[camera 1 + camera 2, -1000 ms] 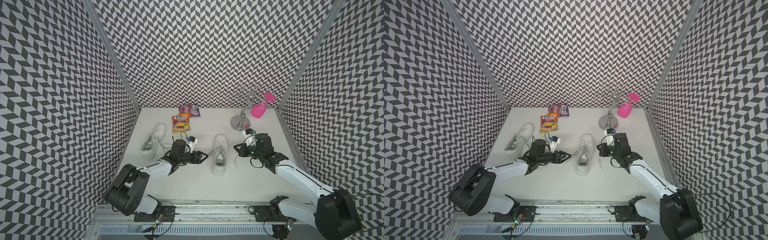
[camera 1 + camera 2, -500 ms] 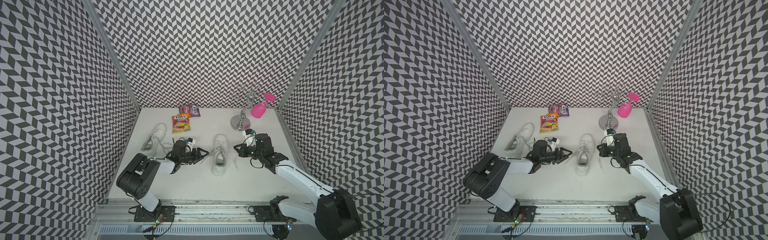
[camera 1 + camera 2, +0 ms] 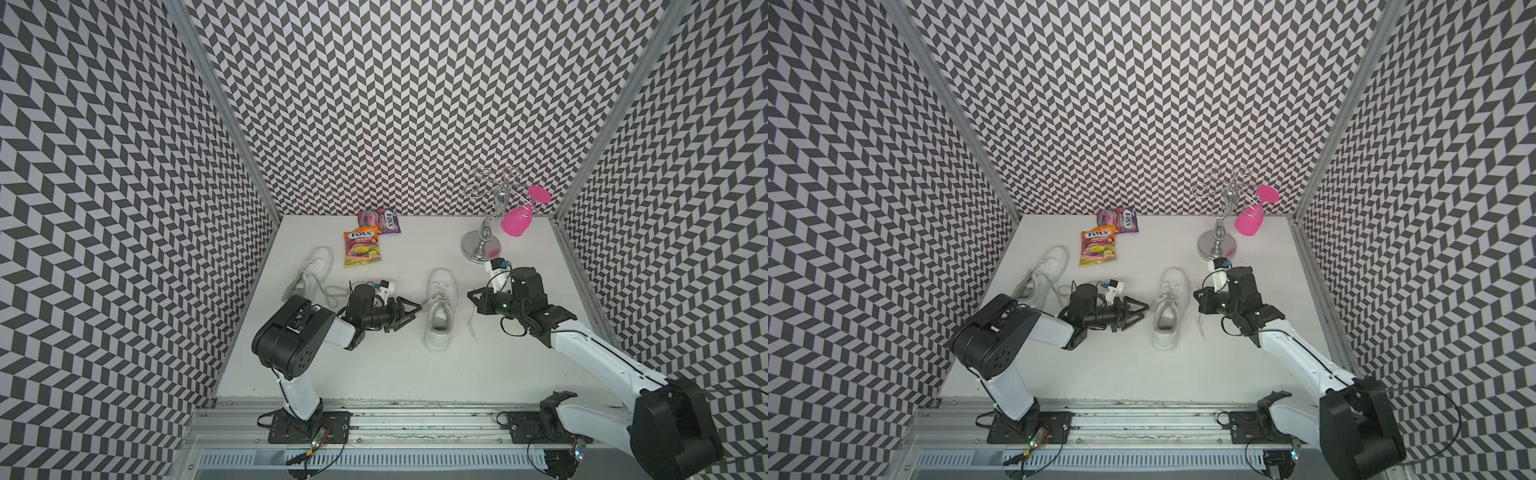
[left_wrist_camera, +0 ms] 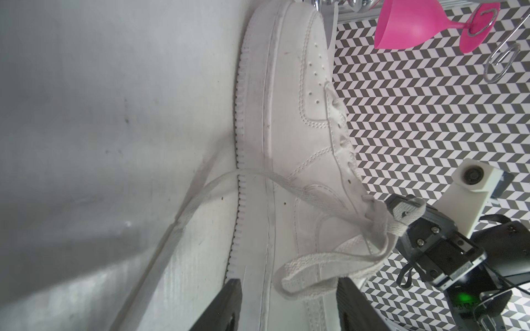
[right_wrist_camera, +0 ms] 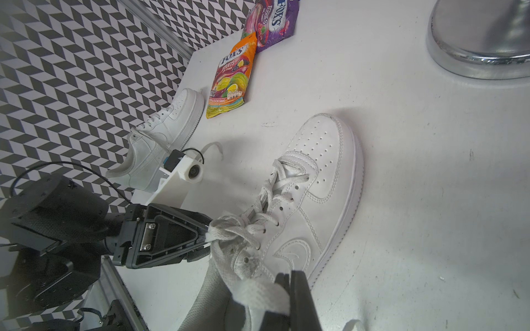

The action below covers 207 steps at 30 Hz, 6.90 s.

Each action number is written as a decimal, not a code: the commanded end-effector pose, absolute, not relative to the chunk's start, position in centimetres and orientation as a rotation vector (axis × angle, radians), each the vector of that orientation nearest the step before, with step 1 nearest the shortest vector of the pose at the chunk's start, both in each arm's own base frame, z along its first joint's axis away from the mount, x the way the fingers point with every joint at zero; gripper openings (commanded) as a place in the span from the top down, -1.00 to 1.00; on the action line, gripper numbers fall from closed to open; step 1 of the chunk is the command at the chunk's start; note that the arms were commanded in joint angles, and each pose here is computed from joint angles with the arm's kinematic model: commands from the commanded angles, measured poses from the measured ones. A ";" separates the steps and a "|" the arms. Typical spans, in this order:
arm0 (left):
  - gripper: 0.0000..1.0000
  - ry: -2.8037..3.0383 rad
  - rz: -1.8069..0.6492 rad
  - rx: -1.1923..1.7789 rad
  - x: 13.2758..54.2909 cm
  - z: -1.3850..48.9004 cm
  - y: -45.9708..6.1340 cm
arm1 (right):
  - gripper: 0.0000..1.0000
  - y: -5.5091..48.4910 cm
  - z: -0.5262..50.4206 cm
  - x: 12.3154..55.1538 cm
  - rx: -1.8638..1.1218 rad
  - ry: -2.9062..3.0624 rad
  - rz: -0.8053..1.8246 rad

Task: Tie the shoes
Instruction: Cross the shoelace with the shoelace.

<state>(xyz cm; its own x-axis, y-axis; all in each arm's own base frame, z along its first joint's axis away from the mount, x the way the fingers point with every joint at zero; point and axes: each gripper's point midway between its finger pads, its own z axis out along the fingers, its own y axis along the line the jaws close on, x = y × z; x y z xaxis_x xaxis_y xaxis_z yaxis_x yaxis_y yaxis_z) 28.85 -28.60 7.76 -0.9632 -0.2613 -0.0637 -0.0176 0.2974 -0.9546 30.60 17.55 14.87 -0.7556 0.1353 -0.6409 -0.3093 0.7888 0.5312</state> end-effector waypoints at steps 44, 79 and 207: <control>0.79 2.327 -1.346 0.246 25.3 17.1 -34.4 | 1.00 17.2 16.3 31.4 -0.142 2.208 0.798; -0.04 2.341 -1.317 0.459 21.0 16.3 -35.1 | 1.00 15.7 15.7 33.7 -0.169 2.197 0.600; 0.68 2.222 -1.140 0.774 33.5 16.9 -35.7 | 1.00 17.6 17.6 32.9 -0.305 2.129 0.710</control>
